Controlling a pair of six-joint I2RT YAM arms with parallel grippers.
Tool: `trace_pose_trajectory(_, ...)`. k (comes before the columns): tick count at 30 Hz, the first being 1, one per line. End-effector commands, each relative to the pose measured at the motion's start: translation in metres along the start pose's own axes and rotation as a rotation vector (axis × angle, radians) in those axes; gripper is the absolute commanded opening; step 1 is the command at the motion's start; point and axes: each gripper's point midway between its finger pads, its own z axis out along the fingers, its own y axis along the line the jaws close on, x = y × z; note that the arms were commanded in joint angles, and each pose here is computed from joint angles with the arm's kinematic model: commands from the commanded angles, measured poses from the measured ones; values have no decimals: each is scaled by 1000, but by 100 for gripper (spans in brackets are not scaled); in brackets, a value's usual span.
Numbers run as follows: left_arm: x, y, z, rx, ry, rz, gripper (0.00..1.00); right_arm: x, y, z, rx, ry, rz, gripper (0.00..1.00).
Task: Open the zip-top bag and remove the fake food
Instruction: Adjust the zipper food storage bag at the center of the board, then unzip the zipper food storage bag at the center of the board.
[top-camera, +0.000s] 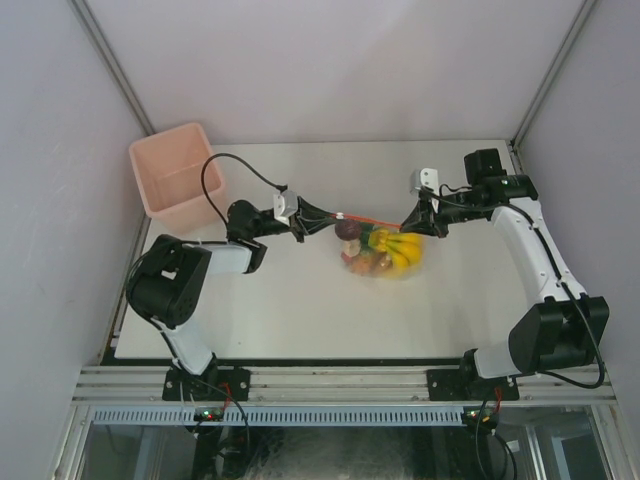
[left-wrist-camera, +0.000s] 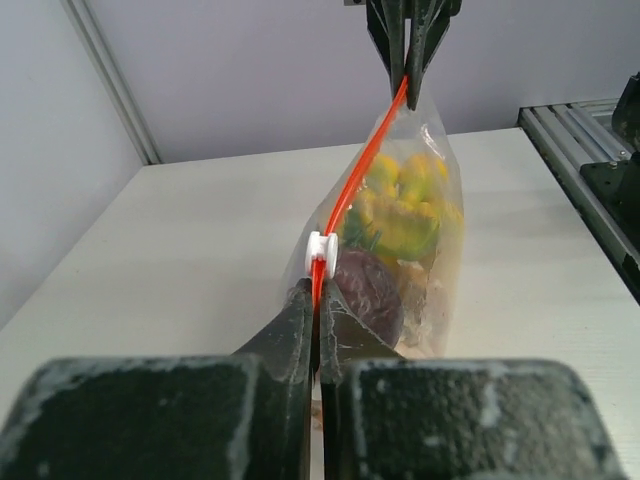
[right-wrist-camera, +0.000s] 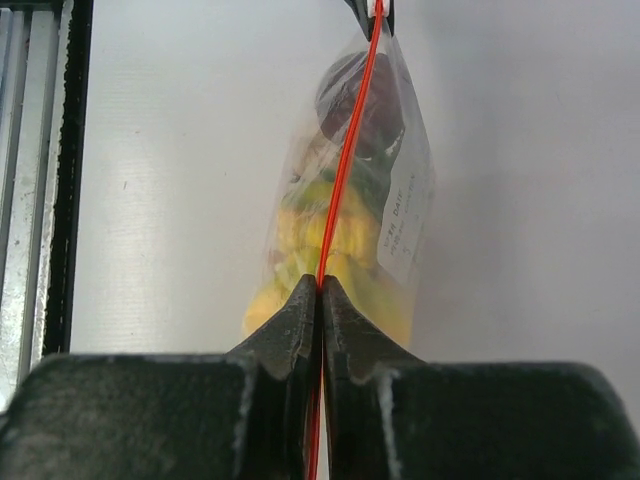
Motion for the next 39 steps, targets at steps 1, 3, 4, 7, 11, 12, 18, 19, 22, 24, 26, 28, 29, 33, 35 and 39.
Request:
trace_pose_trajectory(1,-28,1,9,8,-54,57,0,-26,-8,-7,24,-48,-88,10)
trace_pose_trajectory(3,-33,-2,9,-14,-64,39,0,-35,-9,-10,33,-54,-126,30)
trace_pose_trajectory(4,-34,-5,10,-20,-68,29,0,-41,-9,-11,37,-58,-156,41)
trace_pose_trajectory(7,-41,-16,11,-46,-86,-19,0,-57,-3,-8,12,-51,-274,68)
trace_pose_trajectory(11,-55,-36,18,-57,-119,-81,0,-77,13,15,-91,-21,-334,76)
trace_pose_trajectory(12,-61,-42,20,-57,-128,-95,0,-82,19,25,-122,-14,-350,76)
trace_pose_trajectory(18,-60,-54,20,-116,-91,-228,0,-101,31,59,-211,-37,-283,73)
trace_pose_trajectory(19,-57,-54,18,-133,-75,-250,0,-100,33,64,-220,-31,-271,71)
trace_pose_trajectory(22,-47,-57,10,-169,-22,-282,0,-95,32,74,-217,-1,-232,68)
trace_pose_trajectory(24,-40,-59,4,-193,23,-286,0,-94,35,77,-233,-8,-197,65)
trace_pose_trajectory(26,-32,-60,-1,-224,83,-277,0,-96,37,80,-248,-18,-179,63)
trace_pose_trajectory(28,-22,-61,-7,-250,165,-265,0,-97,40,82,-265,-28,-167,62)
trace_pose_trajectory(29,-19,-61,-10,-261,205,-253,0,-98,41,83,-272,-33,-160,61)
trace_pose_trajectory(33,-11,-65,-23,-283,333,-225,0,-99,45,89,-278,-20,-156,59)
trace_pose_trajectory(35,-11,-67,-26,-286,352,-223,0,-99,45,90,-277,-22,-148,59)
trace_pose_trajectory(39,-18,-69,-24,-272,343,-215,0,-97,51,95,-290,-47,-133,58)
